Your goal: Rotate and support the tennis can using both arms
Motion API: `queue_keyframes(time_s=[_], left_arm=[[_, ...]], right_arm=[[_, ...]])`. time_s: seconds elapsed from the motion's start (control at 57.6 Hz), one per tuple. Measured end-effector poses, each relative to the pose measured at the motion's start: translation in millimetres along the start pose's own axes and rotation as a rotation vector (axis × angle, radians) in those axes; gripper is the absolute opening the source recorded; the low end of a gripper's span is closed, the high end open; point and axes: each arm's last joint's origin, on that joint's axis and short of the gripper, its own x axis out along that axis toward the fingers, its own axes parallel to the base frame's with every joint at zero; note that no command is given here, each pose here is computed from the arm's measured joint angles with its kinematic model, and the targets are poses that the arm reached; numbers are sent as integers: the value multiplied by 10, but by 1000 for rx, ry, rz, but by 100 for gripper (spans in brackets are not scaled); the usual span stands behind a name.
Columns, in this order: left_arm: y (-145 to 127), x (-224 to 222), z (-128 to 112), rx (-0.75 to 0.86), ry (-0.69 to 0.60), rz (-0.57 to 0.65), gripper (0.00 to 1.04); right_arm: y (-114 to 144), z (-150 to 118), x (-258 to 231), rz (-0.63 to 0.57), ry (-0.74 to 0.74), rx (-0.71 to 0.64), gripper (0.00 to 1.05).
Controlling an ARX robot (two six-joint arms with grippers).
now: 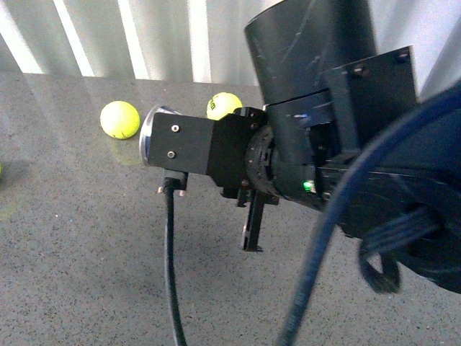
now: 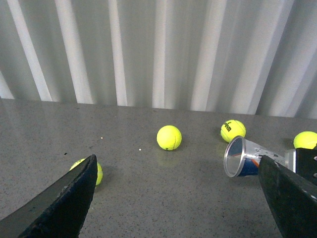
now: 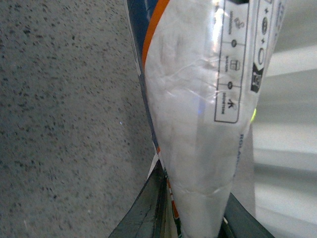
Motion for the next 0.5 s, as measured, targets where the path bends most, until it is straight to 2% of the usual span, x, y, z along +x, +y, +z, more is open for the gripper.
queue_keyframes(time_s=[0.156, 0.347, 0.504], left_arm=[[0, 0, 0, 0, 0, 0, 98], [0, 0, 0, 0, 0, 0, 98], [0, 0, 0, 0, 0, 0, 98]], right_arm=[[100, 75, 149, 71, 11, -4, 12], [249, 28, 272, 150, 59, -32, 12], [284, 6, 334, 150, 73, -51, 12]])
